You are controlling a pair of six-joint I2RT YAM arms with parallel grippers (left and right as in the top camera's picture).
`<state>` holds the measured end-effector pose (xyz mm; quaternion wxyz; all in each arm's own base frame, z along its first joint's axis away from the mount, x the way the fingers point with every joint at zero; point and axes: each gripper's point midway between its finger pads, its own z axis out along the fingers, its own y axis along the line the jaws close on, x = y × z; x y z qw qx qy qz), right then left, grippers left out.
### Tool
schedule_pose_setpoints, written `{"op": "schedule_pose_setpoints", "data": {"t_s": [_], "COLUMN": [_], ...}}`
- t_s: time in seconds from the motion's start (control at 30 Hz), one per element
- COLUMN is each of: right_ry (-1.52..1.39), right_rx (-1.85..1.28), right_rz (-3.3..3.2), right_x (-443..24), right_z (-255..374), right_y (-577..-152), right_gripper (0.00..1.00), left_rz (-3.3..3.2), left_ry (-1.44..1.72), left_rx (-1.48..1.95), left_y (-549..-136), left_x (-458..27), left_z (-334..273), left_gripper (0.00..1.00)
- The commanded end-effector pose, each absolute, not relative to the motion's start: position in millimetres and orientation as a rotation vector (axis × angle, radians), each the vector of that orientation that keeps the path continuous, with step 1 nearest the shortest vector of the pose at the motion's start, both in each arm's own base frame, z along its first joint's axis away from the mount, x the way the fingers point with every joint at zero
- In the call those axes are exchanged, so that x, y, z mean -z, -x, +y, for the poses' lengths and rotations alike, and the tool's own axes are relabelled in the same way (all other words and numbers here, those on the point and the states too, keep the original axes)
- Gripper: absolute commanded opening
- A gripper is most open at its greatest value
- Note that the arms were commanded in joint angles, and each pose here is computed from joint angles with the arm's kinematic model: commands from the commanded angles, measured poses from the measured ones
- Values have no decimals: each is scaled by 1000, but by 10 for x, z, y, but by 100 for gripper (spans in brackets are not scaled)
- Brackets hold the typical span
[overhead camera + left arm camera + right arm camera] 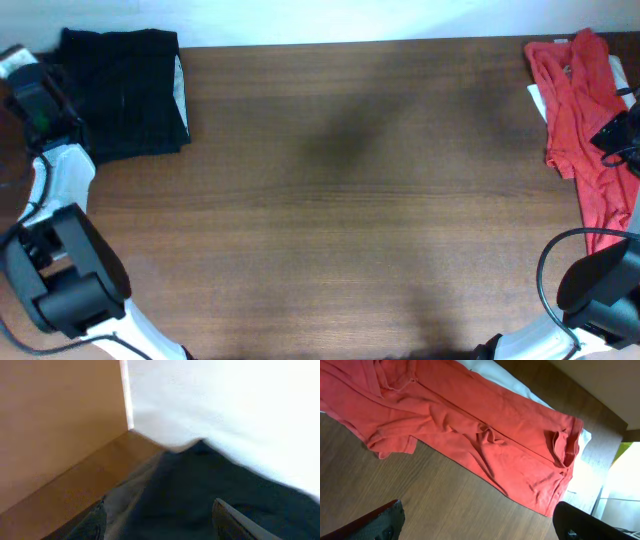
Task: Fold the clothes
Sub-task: 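Drag the folded shorts with the left gripper onto the navy stack, then release the shorts on the stack and pull the left gripper back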
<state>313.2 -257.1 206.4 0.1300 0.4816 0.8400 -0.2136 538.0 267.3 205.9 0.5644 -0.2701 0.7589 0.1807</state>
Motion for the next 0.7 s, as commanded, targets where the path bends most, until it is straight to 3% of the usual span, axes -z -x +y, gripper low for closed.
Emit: {"op": "schedule_pose_setpoints", "data": {"t_s": [0.0, 0.07, 0.13, 0.2, 0.23, 0.5, 0.67], "right_ry": [-1407, -1407, -1407, -1408, -1407, -1407, -1407], "right_rx": [642, 642, 642, 642, 642, 642, 642], "right_rz": [2403, 2403, 2403, 2404, 2403, 2403, 2403], "right_x": [-2159, -2159, -2159, -2158, -2159, -2159, -2159], "right_z": [-2594, -2594, -2594, -2593, -2594, -2594, -2594], "right_y": [-3101, -3101, -3101, -3101, -3101, -3101, -3101], "right_gripper": [98, 98, 99, 98, 98, 98, 98], "left_rz": [1849, 1943, 2001, 2062, 2098, 2345, 2371], "left_ry": [442, 408, 418, 434, 445, 735, 737], "left_rx": [-192, -111, -99, -91, -88, -332, -220], "left_y": [-5555, -5575, -5564, -5545, -5526, -4802, -4760], "left_x": [-2226, -1957, -1742, -1490, -1342, -506, -429], "left_z": [2147, 1971, 1940, 1933, 1936, 2650, 2639], "left_gripper": [67, 66, 54, 26, 22, 27, 26]}}
